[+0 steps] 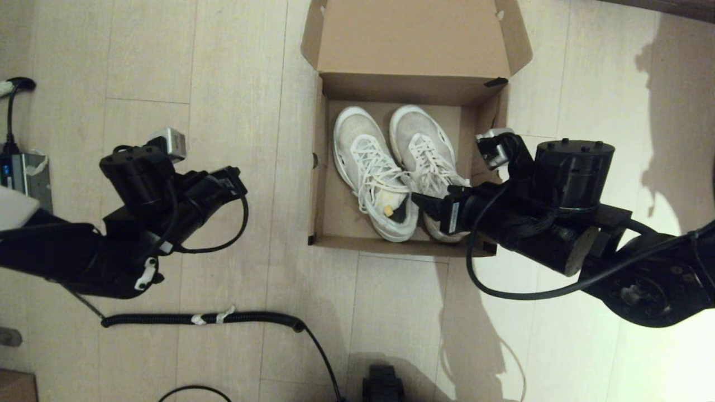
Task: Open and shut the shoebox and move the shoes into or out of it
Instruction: Put the shoes out of the shoe box
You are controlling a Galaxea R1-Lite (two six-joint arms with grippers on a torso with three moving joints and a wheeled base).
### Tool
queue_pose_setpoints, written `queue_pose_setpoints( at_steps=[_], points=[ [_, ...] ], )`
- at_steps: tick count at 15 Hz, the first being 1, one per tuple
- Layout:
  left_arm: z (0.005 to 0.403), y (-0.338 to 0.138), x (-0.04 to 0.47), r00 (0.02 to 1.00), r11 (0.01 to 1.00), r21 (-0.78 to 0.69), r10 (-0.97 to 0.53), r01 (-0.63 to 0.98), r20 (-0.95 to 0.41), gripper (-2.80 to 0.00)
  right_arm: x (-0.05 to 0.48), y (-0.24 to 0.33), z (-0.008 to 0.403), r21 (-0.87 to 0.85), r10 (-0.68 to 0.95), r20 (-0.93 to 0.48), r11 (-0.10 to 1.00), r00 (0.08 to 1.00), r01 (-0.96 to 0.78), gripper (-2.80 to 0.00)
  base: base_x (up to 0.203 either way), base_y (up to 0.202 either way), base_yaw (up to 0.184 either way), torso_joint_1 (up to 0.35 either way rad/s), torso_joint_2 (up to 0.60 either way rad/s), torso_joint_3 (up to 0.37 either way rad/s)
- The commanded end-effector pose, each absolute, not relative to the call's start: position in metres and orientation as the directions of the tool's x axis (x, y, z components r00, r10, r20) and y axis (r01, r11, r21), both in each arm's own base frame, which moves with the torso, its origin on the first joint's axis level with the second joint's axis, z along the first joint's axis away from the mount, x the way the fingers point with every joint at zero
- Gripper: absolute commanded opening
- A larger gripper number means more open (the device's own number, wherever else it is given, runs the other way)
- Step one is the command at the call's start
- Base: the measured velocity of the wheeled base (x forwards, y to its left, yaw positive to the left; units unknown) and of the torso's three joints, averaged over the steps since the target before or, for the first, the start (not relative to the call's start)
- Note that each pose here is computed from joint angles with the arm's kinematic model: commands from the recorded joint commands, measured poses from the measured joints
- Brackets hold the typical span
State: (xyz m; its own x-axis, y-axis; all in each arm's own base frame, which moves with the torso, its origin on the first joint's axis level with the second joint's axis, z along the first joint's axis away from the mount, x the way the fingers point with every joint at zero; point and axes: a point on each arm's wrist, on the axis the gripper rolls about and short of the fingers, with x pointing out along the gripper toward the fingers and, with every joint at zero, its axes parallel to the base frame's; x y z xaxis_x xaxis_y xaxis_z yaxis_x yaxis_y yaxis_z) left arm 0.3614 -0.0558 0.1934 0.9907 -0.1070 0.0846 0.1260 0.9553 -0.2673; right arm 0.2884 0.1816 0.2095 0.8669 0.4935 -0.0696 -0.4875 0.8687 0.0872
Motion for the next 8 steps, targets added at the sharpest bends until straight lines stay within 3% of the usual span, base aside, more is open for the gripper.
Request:
queue_pose_setpoints(
  at_steps=[1,8],
  points=[
    [0.2,-0.049,0.356,0.99,0.955,-0.271,-0.091,0.117,0.105,-2.8,0.294,0.198,0.19,0.072,0.491,-0.099,0.871,0.866,-0.486,0.0,0.0,0.0,0.0,0.0,0.0,0.0],
    [0.2,-0.036,0.355,0.991,0.957,-0.274,-0.06,0.09,0.118,-2.8,0.301,0.212,0.18,0.02,0.412,-0.084,0.911,0.908,-0.411,0.0,0.0,0.0,0.0,0.0,0.0,0.0]
  ],
)
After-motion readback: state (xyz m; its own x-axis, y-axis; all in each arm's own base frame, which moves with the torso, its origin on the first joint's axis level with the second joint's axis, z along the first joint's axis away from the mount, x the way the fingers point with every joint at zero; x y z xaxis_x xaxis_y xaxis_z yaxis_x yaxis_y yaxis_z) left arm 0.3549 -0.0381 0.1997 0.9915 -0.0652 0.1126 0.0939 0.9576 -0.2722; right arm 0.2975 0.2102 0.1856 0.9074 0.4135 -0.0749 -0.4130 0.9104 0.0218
